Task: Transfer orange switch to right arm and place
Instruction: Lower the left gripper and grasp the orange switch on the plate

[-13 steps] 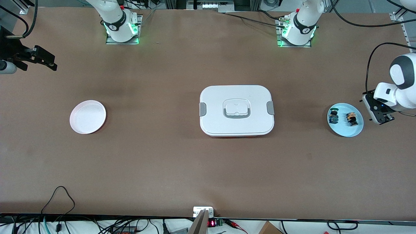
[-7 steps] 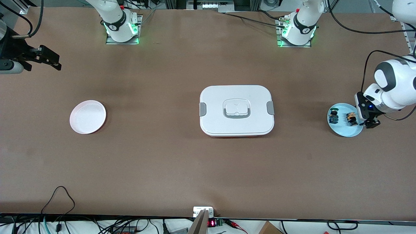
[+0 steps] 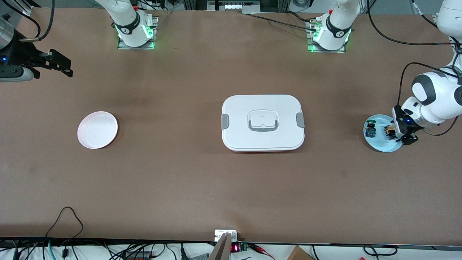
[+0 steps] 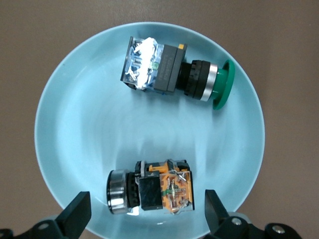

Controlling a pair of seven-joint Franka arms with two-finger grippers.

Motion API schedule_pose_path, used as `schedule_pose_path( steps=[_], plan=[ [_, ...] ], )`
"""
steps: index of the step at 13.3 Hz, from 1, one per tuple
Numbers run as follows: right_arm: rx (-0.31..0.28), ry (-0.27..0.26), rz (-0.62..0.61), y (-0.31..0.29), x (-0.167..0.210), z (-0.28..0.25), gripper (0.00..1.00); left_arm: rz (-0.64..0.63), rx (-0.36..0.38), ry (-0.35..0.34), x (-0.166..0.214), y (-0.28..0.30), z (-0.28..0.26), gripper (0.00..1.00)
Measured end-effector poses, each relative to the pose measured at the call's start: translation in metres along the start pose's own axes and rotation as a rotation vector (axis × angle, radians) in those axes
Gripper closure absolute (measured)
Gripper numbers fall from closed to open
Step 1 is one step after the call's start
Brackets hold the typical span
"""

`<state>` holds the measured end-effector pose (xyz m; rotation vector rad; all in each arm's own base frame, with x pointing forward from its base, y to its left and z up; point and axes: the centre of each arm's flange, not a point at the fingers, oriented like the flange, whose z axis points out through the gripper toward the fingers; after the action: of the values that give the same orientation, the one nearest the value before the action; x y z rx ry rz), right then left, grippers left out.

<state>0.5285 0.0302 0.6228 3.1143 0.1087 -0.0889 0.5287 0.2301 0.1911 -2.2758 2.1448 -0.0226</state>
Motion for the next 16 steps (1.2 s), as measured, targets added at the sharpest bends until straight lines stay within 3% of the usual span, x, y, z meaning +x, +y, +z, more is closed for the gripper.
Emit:
schedule_pose_path(
  steps=[10,12,14,16],
  plan=[
    [-0.003,-0.001,-0.046,-0.025,0.005,0.005,0.00,0.002,0.012,0.013,0.004,-0.001,0.011,0.02],
    [-0.003,-0.002,-0.046,-0.025,0.005,0.005,0.00,0.003,0.016,0.013,0.004,-0.001,0.013,0.07],
    [-0.003,-0.005,-0.046,-0.025,0.006,0.007,0.00,0.003,0.020,0.012,0.004,-0.002,0.012,0.28],
    [-0.003,-0.012,-0.053,-0.029,0.008,0.010,0.00,0.005,0.021,0.013,0.005,-0.003,0.012,0.28]
  ],
)
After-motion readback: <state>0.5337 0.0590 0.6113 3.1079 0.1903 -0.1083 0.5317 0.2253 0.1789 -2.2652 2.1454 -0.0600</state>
